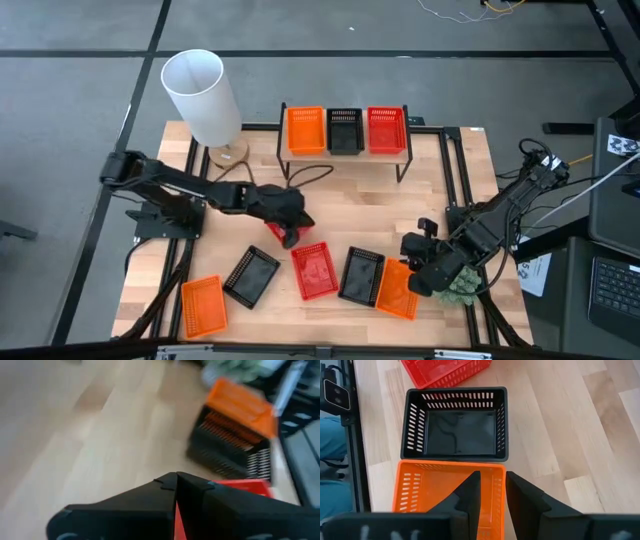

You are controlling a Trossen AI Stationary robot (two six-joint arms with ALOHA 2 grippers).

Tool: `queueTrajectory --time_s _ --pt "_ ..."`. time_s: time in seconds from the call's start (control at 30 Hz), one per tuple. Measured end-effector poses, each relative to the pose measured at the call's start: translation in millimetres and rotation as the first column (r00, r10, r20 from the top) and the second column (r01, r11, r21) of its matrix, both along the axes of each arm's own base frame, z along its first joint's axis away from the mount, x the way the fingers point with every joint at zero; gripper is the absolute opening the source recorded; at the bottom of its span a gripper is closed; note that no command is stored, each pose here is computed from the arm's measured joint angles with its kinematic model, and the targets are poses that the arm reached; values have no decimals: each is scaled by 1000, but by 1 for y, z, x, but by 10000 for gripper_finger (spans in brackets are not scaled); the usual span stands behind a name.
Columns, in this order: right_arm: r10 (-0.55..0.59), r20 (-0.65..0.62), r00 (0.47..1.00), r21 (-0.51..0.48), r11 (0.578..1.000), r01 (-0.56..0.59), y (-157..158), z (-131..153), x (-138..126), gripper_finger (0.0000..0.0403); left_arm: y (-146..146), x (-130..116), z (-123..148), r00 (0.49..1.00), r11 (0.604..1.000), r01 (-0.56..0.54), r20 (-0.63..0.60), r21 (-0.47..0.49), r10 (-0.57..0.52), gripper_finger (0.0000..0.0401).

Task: Stack baskets on shelf by color
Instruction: Stack the left red basket on the red basket on the top shelf

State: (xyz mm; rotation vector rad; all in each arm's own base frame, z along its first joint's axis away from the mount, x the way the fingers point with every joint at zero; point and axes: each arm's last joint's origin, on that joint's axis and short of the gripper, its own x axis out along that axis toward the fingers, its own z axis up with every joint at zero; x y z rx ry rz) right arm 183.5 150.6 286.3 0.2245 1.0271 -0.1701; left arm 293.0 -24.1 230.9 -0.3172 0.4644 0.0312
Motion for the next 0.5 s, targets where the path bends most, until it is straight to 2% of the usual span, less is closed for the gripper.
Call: queueTrajectory --time_s 0.13,0.23,0.33,0.4,0.5 --pt "39 2 999 -31 999 -39 0 0 0 90 -5 -31 34 996 994 73 37 87 -76 0" --pt "-26 67 997 -106 994 33 -4 0 3 90 -7 -58 53 993 988 103 47 120 -109 0" --pt "-62 102 993 -200 976 82 -14 -1 11 90 -7 -82 64 991 983 122 35 136 -128 0" --pt "-41 90 995 -247 967 62 -22 -3 21 90 -6 -94 68 993 983 114 20 146 -118 0" --pt "14 75 997 -265 964 6 -34 -5 40 90 -7 -106 67 995 980 95 -23 174 -93 0"
